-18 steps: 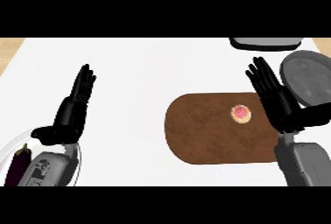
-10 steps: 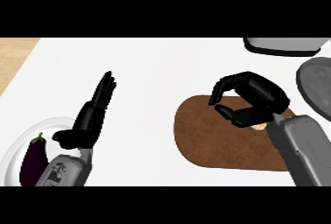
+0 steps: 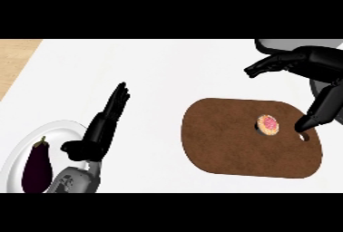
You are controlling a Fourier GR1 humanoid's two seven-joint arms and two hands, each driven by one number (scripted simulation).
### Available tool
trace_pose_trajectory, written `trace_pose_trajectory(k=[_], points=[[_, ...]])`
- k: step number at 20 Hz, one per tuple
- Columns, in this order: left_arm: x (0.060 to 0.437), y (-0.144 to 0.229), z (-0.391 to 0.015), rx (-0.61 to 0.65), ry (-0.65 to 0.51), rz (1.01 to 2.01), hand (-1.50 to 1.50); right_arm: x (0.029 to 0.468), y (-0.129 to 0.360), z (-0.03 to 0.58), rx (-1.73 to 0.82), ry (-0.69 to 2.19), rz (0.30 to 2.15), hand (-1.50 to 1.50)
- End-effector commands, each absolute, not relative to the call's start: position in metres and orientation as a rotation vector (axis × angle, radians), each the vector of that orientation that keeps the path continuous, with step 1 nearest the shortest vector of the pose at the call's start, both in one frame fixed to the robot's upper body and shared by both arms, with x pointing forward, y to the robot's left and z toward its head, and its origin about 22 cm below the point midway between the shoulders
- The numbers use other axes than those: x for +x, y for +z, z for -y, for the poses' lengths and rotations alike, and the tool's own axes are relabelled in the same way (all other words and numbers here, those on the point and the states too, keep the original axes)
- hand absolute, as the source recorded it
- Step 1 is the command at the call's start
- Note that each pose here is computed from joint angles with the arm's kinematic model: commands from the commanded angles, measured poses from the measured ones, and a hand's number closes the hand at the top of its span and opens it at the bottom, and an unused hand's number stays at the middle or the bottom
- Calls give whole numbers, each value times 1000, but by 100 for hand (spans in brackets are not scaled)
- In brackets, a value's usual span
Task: Pick the cupcake from the cutting board and place it in the pan
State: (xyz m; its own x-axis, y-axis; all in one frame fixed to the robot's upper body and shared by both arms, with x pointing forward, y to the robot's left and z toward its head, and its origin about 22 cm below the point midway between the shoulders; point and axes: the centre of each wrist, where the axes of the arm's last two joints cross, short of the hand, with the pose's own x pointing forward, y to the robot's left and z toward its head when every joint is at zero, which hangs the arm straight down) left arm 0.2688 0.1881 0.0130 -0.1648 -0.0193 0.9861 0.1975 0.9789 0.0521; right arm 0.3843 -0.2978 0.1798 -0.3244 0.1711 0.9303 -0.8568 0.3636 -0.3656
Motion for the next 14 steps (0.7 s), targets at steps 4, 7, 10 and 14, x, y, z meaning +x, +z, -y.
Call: trace_pose_trajectory(k=[4,7,10,14], points=[[263,3,-179,-166,-192,1709,0,399,237,283,712,1528,1461,-150],[259,7,-185,-130,-203,1713,0,394,232,251,665,1671,1364,-150],[266,15,-188,-123,-186,1720,0,382,232,230,658,1821,1288,-150],[261,9,-180,-136,-184,1718,0,363,227,191,520,2044,1167,-150]])
